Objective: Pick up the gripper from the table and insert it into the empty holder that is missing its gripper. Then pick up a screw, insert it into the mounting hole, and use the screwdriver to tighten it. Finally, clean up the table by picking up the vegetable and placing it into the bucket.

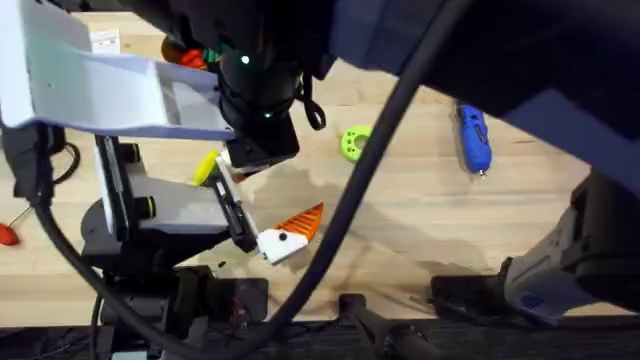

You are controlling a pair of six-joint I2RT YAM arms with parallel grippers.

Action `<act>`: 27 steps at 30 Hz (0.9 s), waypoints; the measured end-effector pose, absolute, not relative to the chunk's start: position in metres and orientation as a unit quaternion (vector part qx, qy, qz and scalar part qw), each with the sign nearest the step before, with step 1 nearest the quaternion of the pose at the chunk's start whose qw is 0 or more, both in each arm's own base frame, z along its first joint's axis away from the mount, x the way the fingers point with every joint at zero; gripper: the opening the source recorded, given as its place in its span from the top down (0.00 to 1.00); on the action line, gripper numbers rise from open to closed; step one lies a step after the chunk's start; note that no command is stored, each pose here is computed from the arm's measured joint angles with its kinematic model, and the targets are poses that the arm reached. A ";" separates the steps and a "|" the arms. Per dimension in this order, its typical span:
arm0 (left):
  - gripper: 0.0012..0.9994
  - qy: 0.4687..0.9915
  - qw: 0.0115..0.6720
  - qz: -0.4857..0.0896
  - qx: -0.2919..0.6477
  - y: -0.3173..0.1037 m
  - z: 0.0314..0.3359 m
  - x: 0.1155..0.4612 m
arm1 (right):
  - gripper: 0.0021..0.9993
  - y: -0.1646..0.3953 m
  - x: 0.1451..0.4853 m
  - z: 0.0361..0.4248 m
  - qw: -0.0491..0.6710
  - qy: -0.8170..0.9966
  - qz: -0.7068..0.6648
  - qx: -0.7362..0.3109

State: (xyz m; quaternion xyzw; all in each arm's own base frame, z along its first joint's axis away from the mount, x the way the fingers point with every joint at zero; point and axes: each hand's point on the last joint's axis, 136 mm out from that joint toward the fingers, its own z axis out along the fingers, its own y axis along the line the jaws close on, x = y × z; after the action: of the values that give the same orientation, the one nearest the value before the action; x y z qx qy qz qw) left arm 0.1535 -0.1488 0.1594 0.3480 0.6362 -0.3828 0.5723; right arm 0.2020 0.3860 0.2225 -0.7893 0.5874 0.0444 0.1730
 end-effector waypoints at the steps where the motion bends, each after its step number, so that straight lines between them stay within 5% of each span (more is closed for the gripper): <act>1: 0.01 0.636 0.572 -0.383 0.348 -0.149 0.159 0.153 | 1.00 0.386 0.202 0.223 0.173 0.587 0.044 -0.789; 27: 0.01 0.637 0.571 -0.385 0.347 -0.149 0.159 0.153 | 1.00 0.387 0.205 0.210 0.158 0.595 0.031 -0.788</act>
State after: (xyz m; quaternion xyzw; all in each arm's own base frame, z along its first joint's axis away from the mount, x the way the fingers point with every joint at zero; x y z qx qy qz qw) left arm 0.1531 -0.1490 0.1594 0.3472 0.6366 -0.3851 0.5708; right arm 0.2047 0.3871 0.2097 -0.7877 0.5947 0.0309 0.1580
